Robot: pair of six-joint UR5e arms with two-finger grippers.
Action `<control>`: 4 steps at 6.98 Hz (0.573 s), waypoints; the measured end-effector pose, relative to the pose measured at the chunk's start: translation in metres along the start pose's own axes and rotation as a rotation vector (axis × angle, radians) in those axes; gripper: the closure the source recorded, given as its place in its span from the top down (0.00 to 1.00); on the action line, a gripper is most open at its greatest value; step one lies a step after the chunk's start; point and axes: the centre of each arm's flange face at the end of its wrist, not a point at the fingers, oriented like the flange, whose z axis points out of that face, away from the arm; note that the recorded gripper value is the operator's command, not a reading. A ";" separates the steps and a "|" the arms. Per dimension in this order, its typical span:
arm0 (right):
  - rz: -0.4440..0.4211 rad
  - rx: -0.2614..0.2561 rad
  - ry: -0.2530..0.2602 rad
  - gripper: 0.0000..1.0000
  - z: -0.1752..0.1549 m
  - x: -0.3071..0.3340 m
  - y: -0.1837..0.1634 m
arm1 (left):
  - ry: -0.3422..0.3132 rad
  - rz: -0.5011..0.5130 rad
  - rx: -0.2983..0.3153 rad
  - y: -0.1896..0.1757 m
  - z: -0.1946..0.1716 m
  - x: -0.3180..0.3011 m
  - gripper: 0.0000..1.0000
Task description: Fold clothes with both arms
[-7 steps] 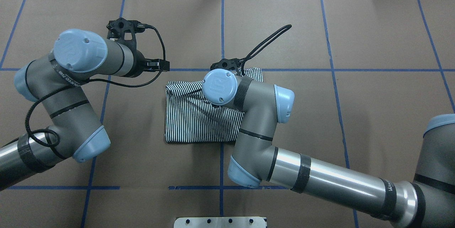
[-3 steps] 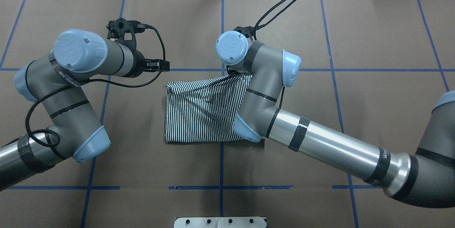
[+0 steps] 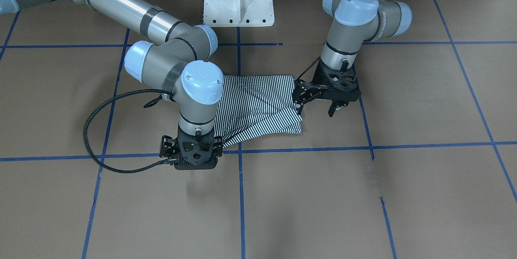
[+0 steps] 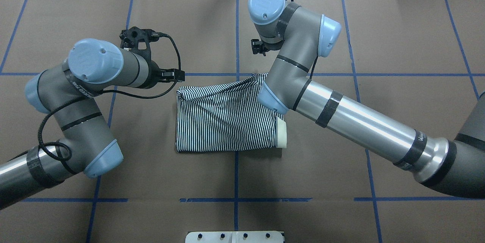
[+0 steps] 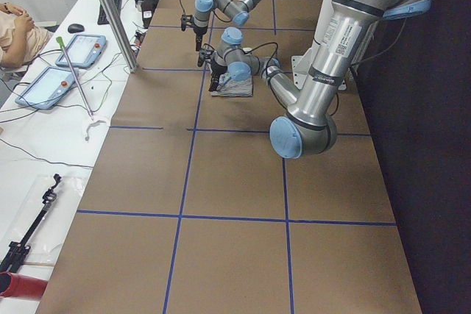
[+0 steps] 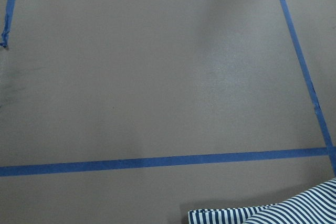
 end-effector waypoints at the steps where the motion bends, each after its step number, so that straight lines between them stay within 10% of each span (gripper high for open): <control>1: -0.001 0.001 -0.036 1.00 -0.016 0.003 -0.005 | -0.007 -0.002 -0.003 0.024 0.010 0.015 1.00; 4: -0.006 0.010 -0.067 1.00 -0.028 0.013 0.000 | -0.043 -0.014 -0.043 0.077 0.036 0.048 1.00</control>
